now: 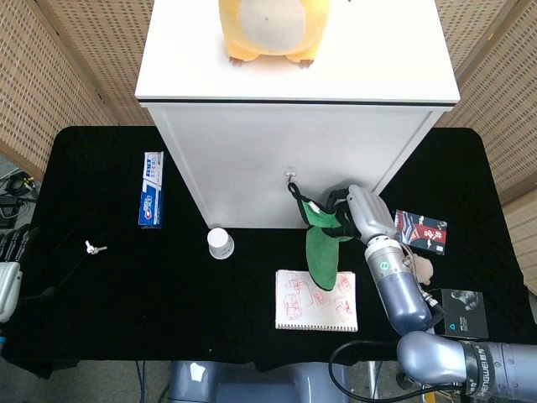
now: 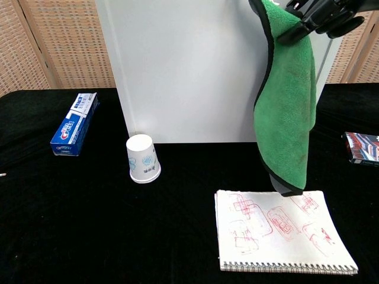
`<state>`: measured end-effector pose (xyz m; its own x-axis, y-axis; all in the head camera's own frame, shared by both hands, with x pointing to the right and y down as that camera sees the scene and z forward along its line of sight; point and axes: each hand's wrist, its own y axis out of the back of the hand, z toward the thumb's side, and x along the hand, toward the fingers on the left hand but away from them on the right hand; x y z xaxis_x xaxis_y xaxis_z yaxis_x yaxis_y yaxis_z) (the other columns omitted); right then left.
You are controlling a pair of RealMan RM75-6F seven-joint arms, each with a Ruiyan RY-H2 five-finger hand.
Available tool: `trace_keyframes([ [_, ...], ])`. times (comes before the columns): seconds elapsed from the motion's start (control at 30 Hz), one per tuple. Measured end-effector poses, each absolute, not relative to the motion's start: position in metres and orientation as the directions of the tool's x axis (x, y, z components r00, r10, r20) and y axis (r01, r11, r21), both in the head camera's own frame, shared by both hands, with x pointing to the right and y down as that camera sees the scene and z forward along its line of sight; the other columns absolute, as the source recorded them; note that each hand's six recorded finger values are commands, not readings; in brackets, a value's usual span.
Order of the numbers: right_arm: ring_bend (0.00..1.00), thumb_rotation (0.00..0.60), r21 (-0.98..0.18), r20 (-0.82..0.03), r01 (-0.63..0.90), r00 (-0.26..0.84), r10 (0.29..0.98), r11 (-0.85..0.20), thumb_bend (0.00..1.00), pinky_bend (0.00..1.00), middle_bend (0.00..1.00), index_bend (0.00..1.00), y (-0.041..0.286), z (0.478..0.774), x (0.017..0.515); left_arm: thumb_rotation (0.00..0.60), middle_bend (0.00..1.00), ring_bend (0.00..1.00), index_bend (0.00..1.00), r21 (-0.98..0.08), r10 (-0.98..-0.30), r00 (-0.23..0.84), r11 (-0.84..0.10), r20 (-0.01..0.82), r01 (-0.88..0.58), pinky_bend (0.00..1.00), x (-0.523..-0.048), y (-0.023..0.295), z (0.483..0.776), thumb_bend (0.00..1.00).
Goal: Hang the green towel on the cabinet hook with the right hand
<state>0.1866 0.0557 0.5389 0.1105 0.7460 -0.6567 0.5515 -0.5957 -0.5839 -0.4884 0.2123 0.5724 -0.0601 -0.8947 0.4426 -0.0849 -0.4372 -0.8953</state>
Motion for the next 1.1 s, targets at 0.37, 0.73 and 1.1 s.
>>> trace_keyframes([
  [0.37,1.0,0.6,-0.601,-0.647,0.536,0.109,0.755,-0.592,0.9,1.0,1.0,0.92,0.054,0.535,0.178,0.6,0.0,0.0,0.0,-0.894,-0.893,-0.06,-0.44,0.446,-0.088,0.0,-0.489,0.212,0.573,0.0],
  [0.73,1.0,0.6,-0.645,-0.651,0.456,0.092,0.754,-0.613,0.9,1.0,1.0,0.92,0.057,0.54,0.174,0.6,0.0,0.0,0.0,-0.895,-0.895,-0.06,-0.437,0.443,-0.09,0.0,-0.49,0.212,0.572,0.0],
  [1.1,1.0,0.6,-0.668,-0.648,0.419,0.079,0.757,-0.615,0.12,1.0,1.0,0.59,0.06,0.543,0.173,0.6,0.0,0.0,0.0,-0.895,-0.894,-0.062,-0.437,0.443,-0.091,0.0,-0.49,0.211,0.571,0.0],
])
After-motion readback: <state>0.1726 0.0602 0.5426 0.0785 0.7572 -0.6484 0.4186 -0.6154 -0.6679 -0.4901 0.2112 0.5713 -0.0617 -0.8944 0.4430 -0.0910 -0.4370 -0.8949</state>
